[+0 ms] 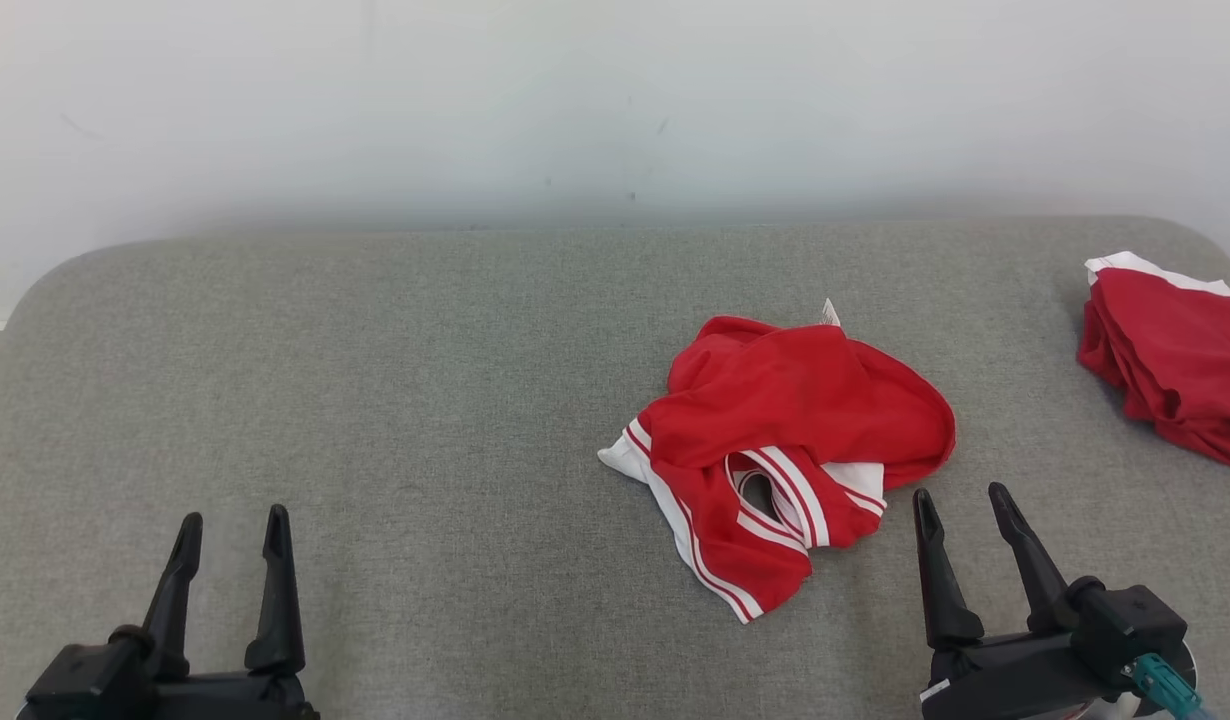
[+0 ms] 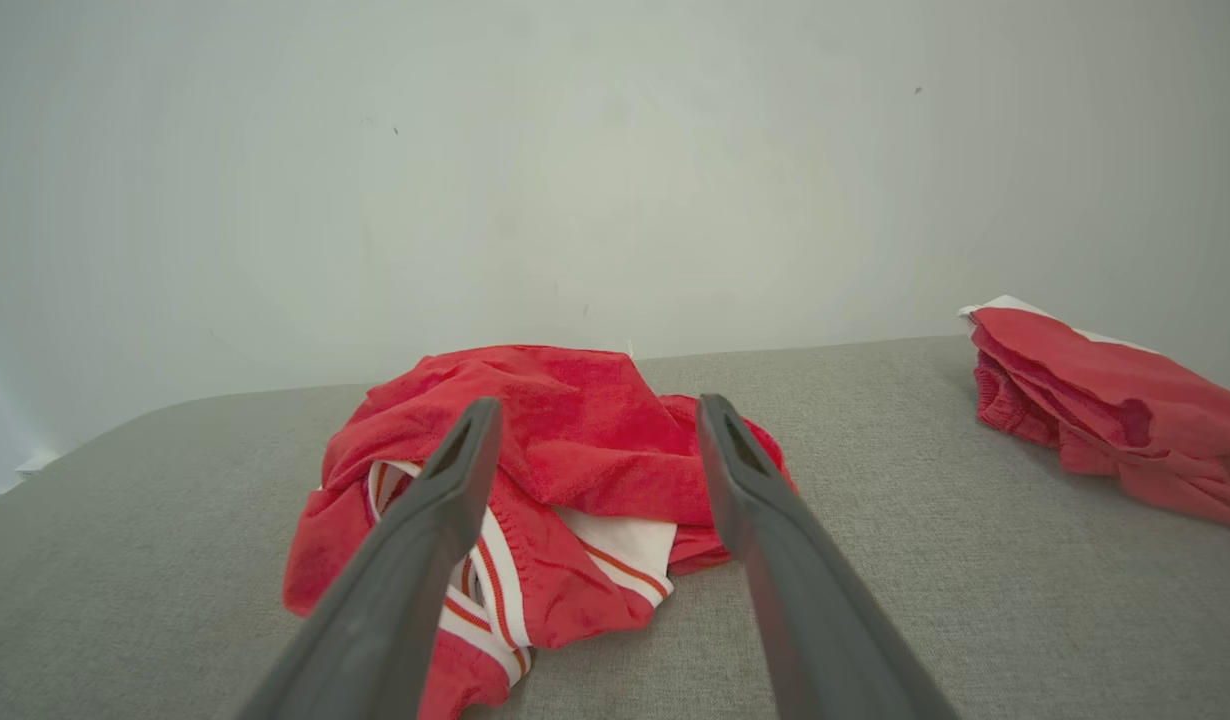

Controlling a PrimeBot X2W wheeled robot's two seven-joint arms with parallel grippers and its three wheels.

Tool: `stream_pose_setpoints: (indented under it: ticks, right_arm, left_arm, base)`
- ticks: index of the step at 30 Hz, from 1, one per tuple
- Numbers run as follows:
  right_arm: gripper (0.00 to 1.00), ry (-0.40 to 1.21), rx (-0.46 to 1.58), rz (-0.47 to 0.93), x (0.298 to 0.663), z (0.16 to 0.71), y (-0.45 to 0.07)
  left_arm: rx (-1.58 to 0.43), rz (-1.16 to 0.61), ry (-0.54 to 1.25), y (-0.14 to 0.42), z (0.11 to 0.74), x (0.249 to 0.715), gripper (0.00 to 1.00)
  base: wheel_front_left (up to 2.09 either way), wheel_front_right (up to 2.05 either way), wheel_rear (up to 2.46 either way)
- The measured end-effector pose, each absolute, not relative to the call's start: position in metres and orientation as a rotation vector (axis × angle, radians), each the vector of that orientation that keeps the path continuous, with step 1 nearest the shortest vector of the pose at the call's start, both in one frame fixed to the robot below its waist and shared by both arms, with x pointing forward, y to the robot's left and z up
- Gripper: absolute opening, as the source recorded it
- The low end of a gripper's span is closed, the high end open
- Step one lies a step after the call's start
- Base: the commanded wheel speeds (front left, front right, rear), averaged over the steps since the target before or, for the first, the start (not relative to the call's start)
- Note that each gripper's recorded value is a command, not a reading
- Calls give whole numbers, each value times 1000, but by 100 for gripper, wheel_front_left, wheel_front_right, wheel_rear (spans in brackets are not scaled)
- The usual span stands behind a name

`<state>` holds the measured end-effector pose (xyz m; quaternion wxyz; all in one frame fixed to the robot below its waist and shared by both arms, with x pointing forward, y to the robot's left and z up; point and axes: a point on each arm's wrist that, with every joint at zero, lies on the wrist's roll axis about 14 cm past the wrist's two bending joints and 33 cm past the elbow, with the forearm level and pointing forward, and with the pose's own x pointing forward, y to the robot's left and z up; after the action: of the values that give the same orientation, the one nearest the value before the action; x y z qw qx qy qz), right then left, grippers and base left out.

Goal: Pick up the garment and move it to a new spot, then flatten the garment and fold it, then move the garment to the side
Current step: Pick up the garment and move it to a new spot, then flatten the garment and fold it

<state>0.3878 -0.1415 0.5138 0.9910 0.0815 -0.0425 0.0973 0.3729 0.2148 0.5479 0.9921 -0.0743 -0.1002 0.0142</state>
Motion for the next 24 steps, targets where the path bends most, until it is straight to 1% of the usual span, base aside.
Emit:
stream_pose_setpoints:
  ticks: [24]
  right_arm:
    - [100,-47,166,202,388,502,-138]
  left_arm:
    - [-142,37,-151,216,528,370,100]
  base:
    - [0,0,0]
